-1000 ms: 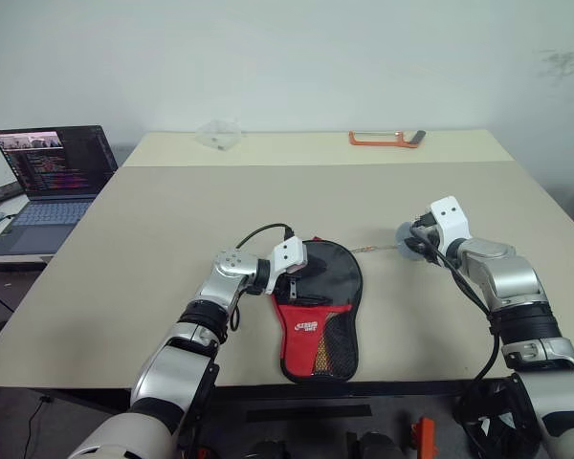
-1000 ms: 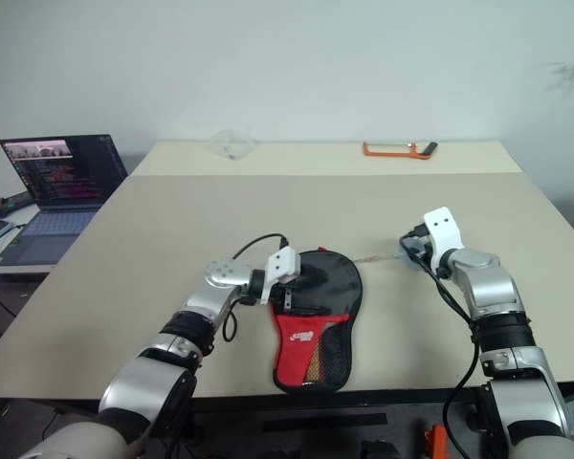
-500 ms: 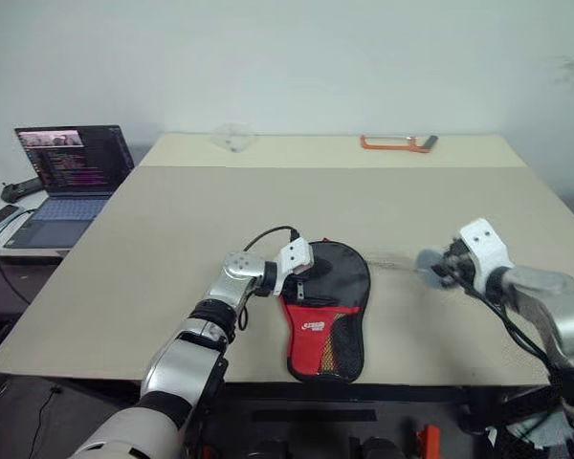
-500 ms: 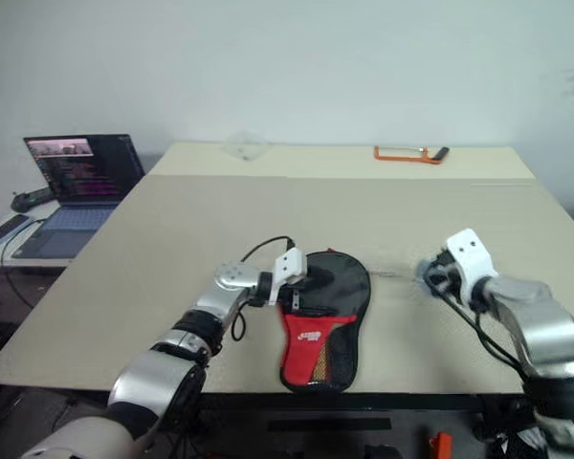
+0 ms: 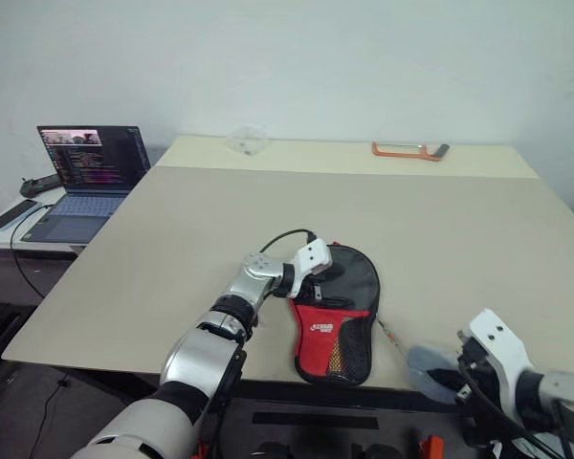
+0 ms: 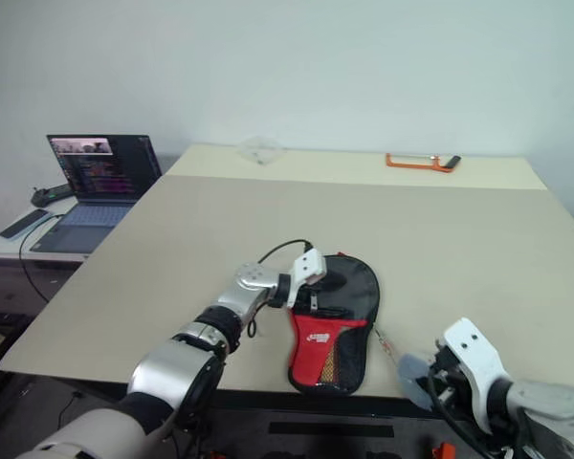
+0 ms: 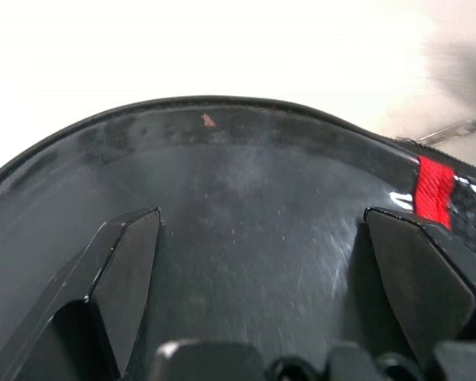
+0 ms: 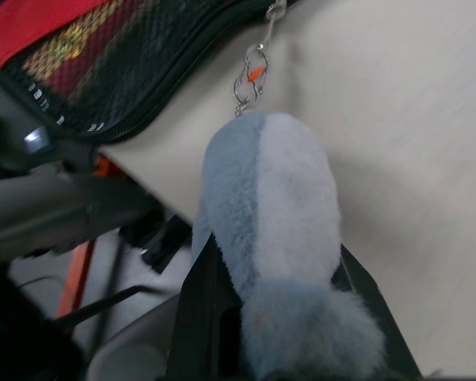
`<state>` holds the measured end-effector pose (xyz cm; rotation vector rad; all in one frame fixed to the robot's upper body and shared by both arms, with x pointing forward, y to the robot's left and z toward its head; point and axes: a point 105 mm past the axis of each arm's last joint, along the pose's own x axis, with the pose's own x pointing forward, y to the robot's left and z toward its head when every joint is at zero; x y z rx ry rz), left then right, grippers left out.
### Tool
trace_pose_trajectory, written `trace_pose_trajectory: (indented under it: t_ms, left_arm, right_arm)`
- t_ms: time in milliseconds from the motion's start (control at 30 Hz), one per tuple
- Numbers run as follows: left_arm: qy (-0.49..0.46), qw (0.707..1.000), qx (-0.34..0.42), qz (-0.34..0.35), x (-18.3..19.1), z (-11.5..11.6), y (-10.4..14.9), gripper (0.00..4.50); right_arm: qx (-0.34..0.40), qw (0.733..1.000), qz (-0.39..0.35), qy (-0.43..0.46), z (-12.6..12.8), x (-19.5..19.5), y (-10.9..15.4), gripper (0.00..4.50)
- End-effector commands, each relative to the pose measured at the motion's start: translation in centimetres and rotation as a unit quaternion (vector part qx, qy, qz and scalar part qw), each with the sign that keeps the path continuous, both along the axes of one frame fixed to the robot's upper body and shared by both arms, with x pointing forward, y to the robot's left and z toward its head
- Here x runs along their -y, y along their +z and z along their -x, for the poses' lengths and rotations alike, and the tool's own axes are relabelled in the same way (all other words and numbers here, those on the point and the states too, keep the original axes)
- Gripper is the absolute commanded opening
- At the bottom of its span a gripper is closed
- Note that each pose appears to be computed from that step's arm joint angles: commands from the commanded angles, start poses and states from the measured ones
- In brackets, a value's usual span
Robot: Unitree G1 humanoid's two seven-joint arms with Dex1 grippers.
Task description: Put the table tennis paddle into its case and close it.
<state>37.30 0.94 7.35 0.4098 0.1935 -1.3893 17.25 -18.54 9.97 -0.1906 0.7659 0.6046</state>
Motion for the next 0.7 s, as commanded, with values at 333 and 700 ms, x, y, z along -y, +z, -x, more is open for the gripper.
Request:
trace_pose_trajectory:
  t_ms: [333, 700]
  left_arm:
    - [-0.011, 0.997, 0.001, -0.077, 1.9, 1.3, -3.4, 4.50]
    - [0.012, 0.997, 0.004, -0.074, 0.3, 0.9, -3.9, 4.50]
  right_arm:
    - [-0.191, 0.965, -0.157, 0.084, 8.6, -5.7, 0.4, 0.33]
    - [-0.142, 0.970, -0.147, 0.132, 7.1, -6.2, 1.5, 1.26]
